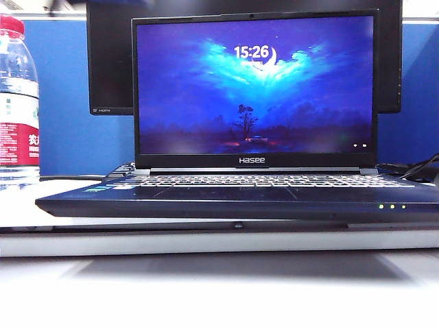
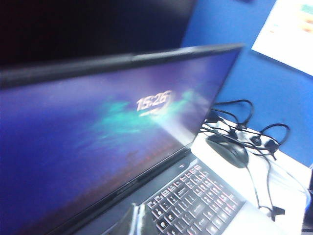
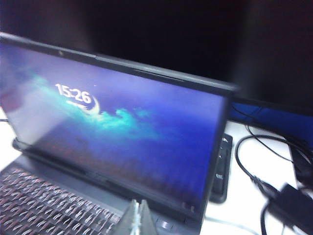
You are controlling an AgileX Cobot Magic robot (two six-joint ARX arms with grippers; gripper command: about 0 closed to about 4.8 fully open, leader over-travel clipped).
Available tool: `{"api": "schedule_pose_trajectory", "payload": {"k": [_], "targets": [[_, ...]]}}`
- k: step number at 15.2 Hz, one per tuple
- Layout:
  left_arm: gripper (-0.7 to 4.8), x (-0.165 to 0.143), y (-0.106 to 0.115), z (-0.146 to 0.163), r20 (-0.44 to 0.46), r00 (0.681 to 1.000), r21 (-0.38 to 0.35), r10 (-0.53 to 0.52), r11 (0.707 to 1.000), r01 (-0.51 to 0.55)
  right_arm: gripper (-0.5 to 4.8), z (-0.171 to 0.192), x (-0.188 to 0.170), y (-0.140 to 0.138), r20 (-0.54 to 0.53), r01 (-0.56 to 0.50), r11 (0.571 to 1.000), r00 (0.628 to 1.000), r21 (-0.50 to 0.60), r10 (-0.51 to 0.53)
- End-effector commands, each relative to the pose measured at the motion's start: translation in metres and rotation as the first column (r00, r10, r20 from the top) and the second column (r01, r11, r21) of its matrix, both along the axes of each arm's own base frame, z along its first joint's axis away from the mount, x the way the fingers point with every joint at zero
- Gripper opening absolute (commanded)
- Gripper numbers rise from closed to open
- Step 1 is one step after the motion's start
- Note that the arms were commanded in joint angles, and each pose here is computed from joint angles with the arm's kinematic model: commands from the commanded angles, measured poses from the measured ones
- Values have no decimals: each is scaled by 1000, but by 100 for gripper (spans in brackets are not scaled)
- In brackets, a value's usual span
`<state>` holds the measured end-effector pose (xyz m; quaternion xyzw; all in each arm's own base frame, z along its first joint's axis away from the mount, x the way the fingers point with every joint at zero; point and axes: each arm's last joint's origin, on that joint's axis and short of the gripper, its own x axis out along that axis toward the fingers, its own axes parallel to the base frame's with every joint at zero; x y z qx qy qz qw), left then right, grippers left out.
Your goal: Open the lid of the black laptop.
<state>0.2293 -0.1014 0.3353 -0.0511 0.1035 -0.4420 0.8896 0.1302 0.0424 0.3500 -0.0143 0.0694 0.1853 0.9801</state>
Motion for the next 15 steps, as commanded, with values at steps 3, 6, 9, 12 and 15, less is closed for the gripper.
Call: {"api": "schedule_pose_trajectory", "payload": {"k": [3,6,9,12,15], "targets": [[9,-73,29,39,109,989,-5,96,995,-96,-6,5,-55,-15,36,-70,995,997,67,68],[-5,-124,51,42,91,980,22,180,983,-183,-6,3,-96,-27,104,-86,991,992,102,75],[-5,-182,75,39,119,955,0,271,962,-273,-6,-3,-129,-37,185,-94,989,980,118,71],[-5,-234,97,26,137,925,-68,355,935,-348,-6,-16,-145,-42,140,-89,990,987,109,73],[-4,-265,109,9,128,918,-83,376,926,-368,-6,-29,-155,-45,70,-82,992,995,94,76]]}}
